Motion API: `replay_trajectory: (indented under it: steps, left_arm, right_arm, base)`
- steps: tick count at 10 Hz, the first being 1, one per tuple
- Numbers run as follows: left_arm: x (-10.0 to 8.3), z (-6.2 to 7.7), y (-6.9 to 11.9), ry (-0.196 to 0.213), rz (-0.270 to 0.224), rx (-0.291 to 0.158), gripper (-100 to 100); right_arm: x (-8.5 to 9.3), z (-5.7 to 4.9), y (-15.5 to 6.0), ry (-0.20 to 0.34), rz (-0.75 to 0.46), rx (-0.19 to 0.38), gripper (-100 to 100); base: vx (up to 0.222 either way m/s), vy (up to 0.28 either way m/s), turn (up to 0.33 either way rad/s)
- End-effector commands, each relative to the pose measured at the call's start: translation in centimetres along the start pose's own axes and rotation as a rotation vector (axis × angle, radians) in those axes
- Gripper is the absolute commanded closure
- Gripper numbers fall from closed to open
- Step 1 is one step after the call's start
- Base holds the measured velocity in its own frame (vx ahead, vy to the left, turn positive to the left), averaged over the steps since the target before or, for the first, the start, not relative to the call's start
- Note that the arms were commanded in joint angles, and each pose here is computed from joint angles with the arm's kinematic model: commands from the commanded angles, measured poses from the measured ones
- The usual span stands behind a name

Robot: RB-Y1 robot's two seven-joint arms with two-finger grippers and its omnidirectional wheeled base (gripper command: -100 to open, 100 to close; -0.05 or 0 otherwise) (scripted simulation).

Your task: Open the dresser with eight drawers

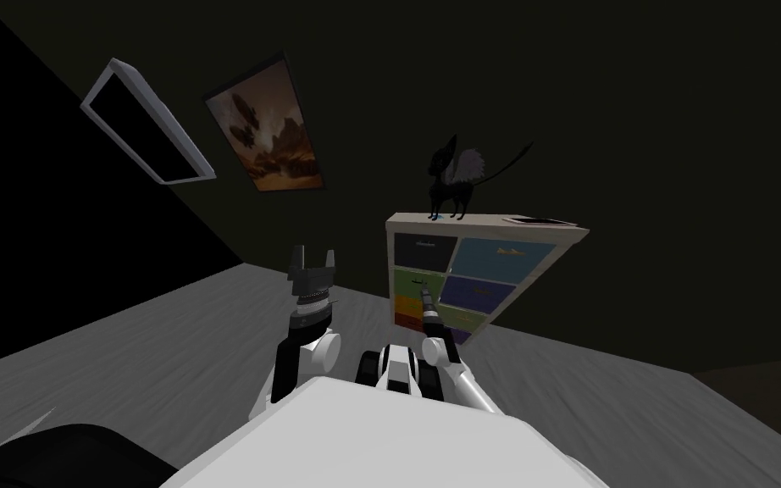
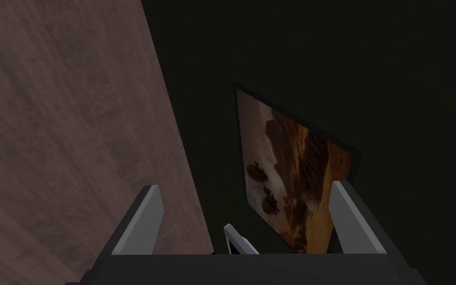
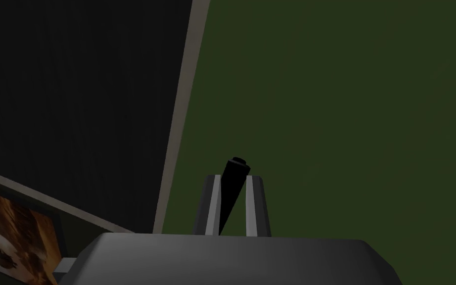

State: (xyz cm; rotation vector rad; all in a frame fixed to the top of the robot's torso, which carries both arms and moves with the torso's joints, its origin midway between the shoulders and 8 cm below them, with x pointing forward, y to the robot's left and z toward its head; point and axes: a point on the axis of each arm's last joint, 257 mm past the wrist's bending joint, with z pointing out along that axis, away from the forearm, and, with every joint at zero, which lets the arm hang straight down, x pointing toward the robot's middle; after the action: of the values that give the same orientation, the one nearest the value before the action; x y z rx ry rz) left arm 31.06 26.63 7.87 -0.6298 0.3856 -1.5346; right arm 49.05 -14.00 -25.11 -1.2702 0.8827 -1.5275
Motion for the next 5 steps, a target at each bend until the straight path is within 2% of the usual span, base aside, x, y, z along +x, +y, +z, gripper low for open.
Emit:
replay_trajectory:
  steps: [1, 2, 3, 5]
  left_arm:
    - [0.0, 0.0, 0.0, 0.000, 0.000, 0.000, 0]
    - [0.0, 0.0, 0.0, 0.000, 0.000, 0.000, 0]
    - [0.0, 0.0, 0.0, 0.000, 0.000, 0.000, 0]
    - [0.0, 0.0, 0.0, 0.000, 0.000, 0.000, 0]
  right_arm:
    - [-0.2, 0.9, -1.4, -0.001, 0.002, 0.021, 100]
    - [-0.4, 1.2, -1.9, -0.003, 0.003, 0.028, 100]
    - [-0.7, 0.4, -0.7, -0.015, -0.001, 0.001, 100]
    - [-1.0, 0.4, -1.3, -0.018, 0.002, 0.014, 100]
  base:
    - [-0.209, 0.017, -0.040]
    - [-0.217, 0.025, -0.049]
    - [-0.097, 0.014, -0.002]
    - [-0.170, 0.020, -0.034]
